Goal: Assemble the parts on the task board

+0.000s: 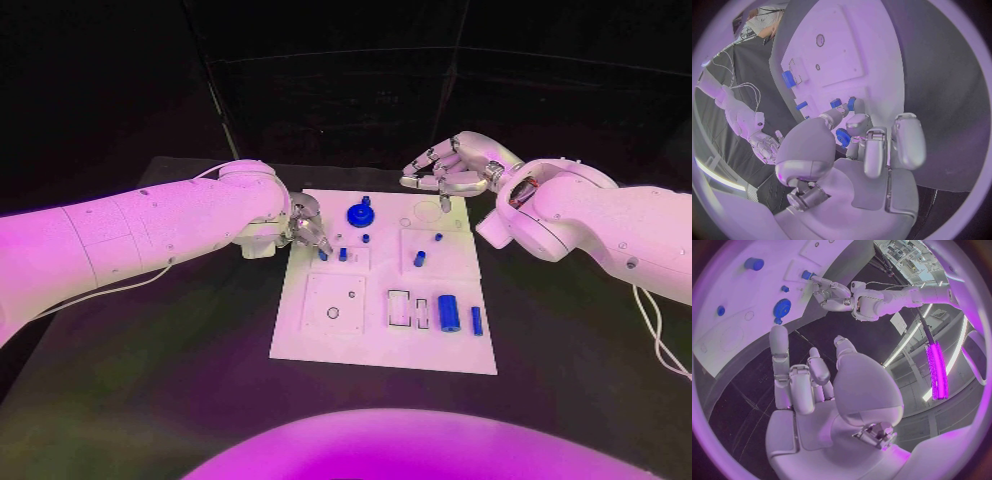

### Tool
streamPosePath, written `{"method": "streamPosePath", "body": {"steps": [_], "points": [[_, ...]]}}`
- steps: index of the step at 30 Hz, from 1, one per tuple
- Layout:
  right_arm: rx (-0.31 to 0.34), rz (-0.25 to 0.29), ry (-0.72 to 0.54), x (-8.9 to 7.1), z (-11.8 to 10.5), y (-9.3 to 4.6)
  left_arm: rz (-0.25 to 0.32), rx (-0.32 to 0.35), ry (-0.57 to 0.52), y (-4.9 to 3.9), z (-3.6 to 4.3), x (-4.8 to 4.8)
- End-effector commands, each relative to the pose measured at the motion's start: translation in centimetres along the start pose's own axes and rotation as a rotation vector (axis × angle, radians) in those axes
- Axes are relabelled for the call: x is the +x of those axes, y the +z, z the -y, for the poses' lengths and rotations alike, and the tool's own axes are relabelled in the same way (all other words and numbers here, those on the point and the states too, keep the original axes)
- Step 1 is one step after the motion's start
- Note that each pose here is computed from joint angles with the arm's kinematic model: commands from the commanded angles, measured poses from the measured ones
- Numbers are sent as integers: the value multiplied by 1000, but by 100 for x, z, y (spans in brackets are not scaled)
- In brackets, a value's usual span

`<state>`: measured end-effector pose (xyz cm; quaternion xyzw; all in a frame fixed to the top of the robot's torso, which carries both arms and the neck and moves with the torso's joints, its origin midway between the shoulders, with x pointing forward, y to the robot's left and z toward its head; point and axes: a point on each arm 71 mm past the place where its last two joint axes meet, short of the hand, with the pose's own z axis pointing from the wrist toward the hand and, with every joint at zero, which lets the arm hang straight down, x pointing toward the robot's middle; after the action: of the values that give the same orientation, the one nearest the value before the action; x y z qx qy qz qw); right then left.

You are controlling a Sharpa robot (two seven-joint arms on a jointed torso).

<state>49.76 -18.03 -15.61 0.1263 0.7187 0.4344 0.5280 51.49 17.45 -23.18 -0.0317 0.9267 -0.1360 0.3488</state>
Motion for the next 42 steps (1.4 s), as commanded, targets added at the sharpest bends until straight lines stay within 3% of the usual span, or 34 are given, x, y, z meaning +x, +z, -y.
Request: {"method": "streamPosePath", "body": {"steps": [1,27,38,42], "points": [[-9,-3,3,-3,-15,5,6,-9,2,14,-9,14],[-9,1,2,-12,-7,5,74,-2,-60,3,-41,-39],[-8,3,2,-17,0,7,179,89,-232,-57,-47,-115],[-7,4,1,-21,5,6,233,177,-304,-90,-37,-172]]}}
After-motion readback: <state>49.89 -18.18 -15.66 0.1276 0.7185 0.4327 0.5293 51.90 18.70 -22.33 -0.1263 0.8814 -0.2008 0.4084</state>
